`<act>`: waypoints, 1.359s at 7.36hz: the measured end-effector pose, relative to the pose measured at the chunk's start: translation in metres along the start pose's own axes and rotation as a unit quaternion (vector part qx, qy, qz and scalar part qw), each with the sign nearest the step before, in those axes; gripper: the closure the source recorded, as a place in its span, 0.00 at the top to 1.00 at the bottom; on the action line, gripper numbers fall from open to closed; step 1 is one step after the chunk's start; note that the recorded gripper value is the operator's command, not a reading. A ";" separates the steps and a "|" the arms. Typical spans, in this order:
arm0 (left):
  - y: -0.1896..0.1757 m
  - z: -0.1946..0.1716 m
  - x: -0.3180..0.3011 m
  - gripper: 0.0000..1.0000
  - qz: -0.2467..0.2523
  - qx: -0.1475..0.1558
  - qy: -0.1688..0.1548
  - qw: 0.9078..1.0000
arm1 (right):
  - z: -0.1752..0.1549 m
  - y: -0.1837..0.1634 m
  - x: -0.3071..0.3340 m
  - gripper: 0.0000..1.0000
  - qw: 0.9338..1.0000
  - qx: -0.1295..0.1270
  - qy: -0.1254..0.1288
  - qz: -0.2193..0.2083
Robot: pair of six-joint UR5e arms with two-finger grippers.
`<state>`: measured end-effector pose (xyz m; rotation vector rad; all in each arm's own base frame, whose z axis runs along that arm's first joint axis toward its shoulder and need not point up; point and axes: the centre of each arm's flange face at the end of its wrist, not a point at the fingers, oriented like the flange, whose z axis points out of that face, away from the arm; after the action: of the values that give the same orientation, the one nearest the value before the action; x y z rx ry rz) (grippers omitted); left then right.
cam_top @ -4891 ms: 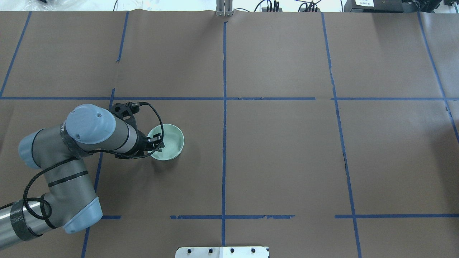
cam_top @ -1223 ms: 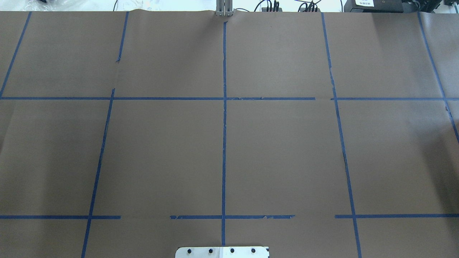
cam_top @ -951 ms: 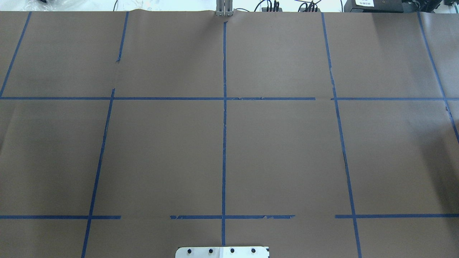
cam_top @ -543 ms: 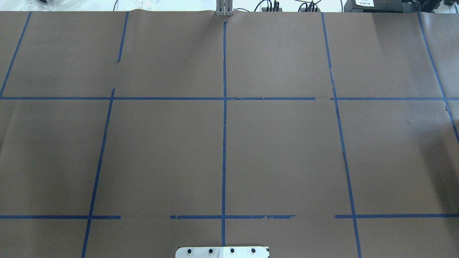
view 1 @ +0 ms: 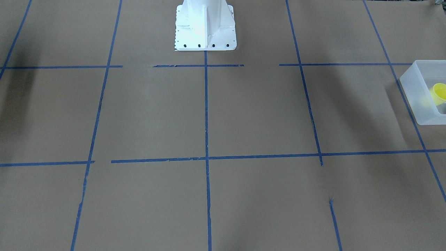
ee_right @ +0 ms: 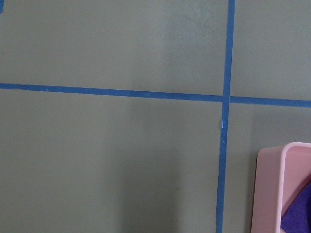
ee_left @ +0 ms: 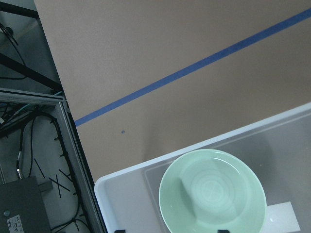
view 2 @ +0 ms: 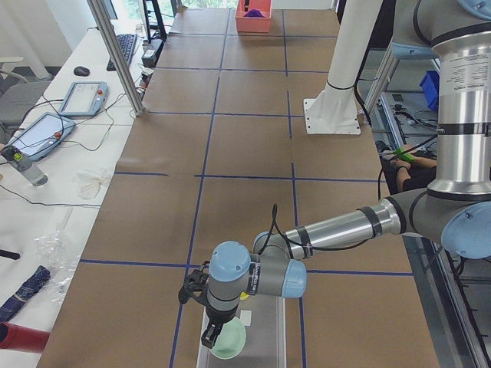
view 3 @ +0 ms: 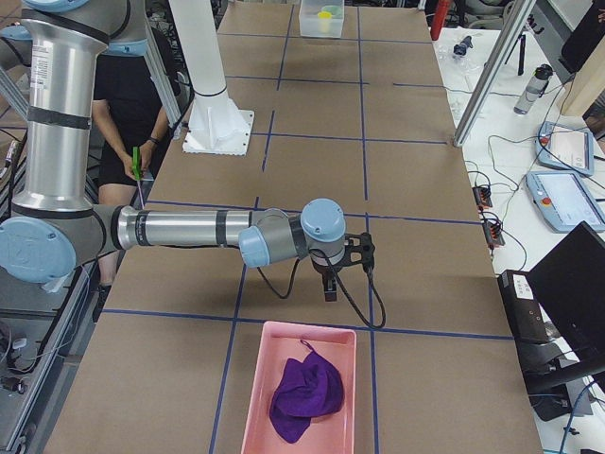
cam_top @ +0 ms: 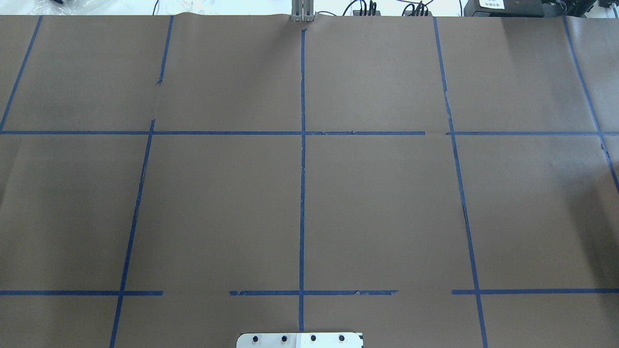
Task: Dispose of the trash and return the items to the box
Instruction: 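Lower the pale green bowl into the clear bin and release it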
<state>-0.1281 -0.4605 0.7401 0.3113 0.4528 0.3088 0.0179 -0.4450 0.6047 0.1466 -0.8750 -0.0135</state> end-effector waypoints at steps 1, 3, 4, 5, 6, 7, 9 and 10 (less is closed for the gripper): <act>-0.018 -0.022 0.007 1.00 -0.021 0.021 -0.004 1.000 | 0.000 -0.001 -0.001 1.00 1.000 0.001 0.000 -0.001; -0.044 -0.050 0.026 1.00 -0.089 0.034 0.028 0.995 | -0.001 -0.002 -0.002 1.00 1.000 0.002 -0.001 -0.002; -0.051 -0.052 0.033 1.00 -0.112 0.020 0.063 0.992 | -0.001 -0.002 -0.002 1.00 1.000 0.002 -0.001 -0.003; -0.056 -0.050 0.040 1.00 -0.132 0.000 0.086 0.988 | -0.001 -0.002 -0.002 1.00 1.000 0.002 -0.001 -0.003; -0.059 -0.049 0.046 1.00 -0.149 -0.017 0.098 0.984 | -0.001 -0.002 -0.001 1.00 1.000 0.001 -0.001 -0.002; -0.063 -0.054 0.052 1.00 -0.157 -0.026 0.103 0.982 | 0.000 -0.002 -0.001 1.00 1.000 0.001 -0.001 -0.001; -0.067 -0.062 0.058 1.00 -0.161 -0.032 0.106 0.981 | 0.000 -0.003 0.000 1.00 1.000 0.000 0.000 0.000; -0.068 -0.063 0.059 1.00 -0.159 -0.031 0.106 0.981 | 0.001 -0.003 0.000 1.00 1.000 0.000 -0.001 0.000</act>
<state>-0.0923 -0.4871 0.6399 0.1407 0.6926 0.0432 0.0176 -0.4477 0.6048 0.1456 -0.8762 -0.0131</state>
